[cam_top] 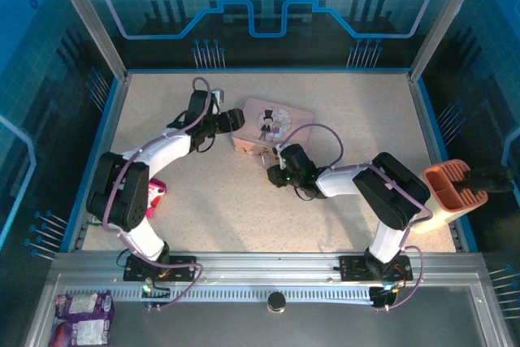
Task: Unlock a padlock with a key
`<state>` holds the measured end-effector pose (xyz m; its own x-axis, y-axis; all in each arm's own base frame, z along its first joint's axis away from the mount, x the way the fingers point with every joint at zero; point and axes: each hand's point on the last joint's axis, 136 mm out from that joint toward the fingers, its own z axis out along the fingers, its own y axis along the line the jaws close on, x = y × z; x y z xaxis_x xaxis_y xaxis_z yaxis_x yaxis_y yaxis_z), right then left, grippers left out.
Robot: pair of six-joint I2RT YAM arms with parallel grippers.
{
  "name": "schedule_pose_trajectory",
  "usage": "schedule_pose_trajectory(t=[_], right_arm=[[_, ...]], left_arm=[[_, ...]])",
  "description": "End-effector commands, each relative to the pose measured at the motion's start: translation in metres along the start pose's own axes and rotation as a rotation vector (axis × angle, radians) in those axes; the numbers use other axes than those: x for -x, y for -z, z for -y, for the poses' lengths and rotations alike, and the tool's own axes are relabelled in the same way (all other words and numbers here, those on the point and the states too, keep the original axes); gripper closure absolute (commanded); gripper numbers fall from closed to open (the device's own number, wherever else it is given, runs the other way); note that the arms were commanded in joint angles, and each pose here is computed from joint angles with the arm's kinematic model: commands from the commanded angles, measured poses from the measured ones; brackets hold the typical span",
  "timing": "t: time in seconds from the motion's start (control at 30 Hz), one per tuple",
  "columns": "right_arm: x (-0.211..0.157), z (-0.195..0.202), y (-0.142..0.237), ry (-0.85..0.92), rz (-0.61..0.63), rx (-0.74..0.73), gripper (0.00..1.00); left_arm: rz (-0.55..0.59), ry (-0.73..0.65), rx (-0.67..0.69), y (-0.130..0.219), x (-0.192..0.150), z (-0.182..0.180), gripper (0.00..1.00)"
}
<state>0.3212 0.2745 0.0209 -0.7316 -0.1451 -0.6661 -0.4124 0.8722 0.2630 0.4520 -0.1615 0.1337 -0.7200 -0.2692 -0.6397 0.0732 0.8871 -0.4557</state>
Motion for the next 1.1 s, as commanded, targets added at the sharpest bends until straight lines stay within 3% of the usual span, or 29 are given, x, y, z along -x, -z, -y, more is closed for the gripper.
schedule_pose_trajectory(t=[0.0,0.3,0.73,1.07], right_arm=[[-0.015,0.006,-0.004,-0.044,-0.032,0.001,0.89],[-0.011,0.009,-0.005,-0.111,-0.013,0.03,0.91],[-0.002,0.015,0.001,-0.241,0.07,0.059,0.96],[0.011,0.017,0.009,-0.31,0.145,0.065,1.0]], left_arm=[[-0.069,-0.044,-0.066,-0.018,-0.007,0.009,0.26],[-0.166,-0.032,-0.113,-0.036,-0.038,0.011,0.3],[-0.229,-0.016,-0.088,-0.006,-0.125,0.001,0.33],[-0.213,-0.036,-0.124,0.008,-0.142,0.019,0.34]])
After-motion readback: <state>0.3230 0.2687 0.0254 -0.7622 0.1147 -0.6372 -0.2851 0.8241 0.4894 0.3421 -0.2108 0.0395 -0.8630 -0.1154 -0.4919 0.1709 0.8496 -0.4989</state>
